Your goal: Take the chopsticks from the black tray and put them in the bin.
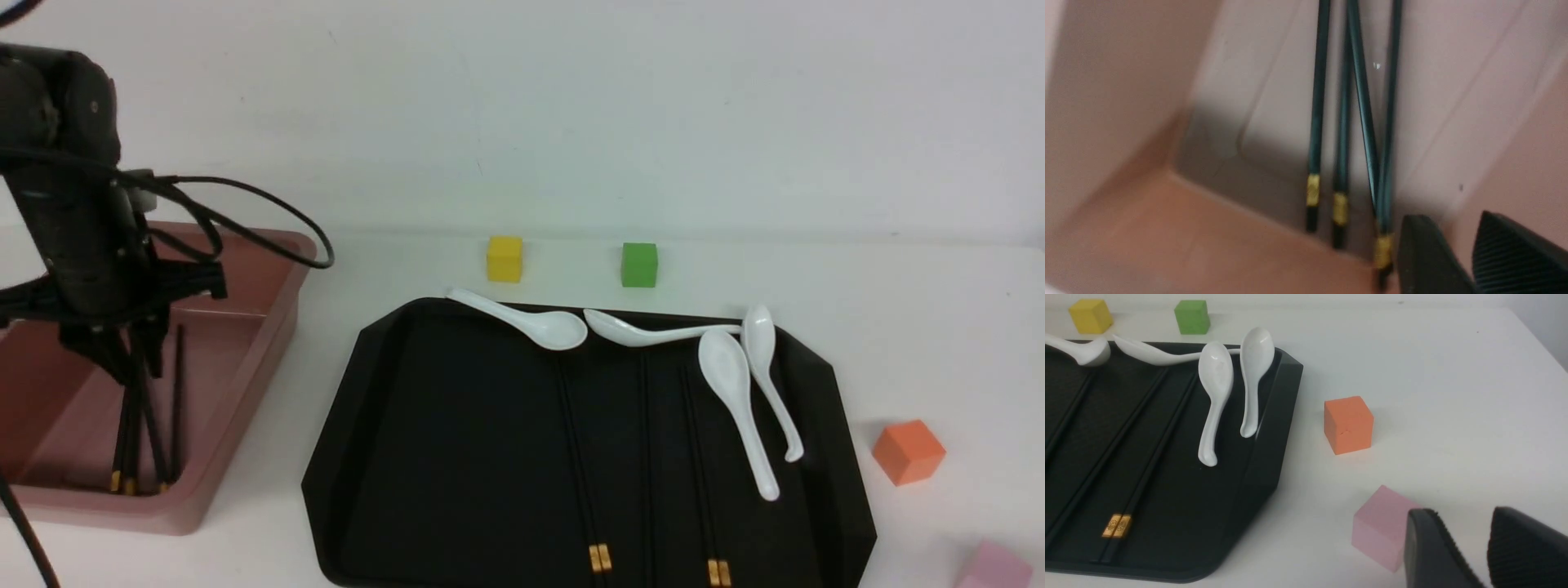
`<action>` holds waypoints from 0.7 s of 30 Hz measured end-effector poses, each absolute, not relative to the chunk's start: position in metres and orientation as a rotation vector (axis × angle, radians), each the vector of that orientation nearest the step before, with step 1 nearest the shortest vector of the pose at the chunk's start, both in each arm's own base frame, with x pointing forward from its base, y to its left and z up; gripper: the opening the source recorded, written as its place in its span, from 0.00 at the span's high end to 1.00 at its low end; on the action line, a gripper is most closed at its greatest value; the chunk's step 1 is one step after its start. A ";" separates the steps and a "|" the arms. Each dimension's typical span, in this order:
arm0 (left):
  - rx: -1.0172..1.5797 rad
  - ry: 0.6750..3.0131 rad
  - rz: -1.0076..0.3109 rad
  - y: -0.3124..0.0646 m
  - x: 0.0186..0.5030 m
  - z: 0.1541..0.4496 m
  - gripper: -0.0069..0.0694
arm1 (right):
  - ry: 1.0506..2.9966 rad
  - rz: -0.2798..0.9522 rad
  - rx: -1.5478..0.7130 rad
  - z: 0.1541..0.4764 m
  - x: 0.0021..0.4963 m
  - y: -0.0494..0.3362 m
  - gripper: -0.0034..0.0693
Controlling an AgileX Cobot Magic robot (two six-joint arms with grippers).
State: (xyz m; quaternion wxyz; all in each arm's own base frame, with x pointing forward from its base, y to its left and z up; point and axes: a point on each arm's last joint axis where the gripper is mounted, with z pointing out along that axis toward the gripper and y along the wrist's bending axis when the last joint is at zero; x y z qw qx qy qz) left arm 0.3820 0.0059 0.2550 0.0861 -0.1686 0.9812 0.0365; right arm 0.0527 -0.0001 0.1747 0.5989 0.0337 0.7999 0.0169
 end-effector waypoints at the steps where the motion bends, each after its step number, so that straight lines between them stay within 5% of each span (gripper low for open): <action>1: -0.488 2.919 0.107 0.006 0.378 0.264 0.75 | 1.855 0.039 0.078 0.175 0.053 0.000 0.62; 5: -0.467 2.836 0.055 0.004 0.357 0.306 0.93 | 1.855 0.040 0.079 0.175 0.053 0.000 0.62; 10: -0.376 2.731 -0.123 -0.006 0.309 0.356 0.93 | 1.855 0.040 0.079 0.175 0.053 0.000 0.62; 21: -0.171 2.491 -0.486 -0.029 0.153 0.354 0.93 | 1.855 0.040 0.079 0.175 0.053 0.000 0.62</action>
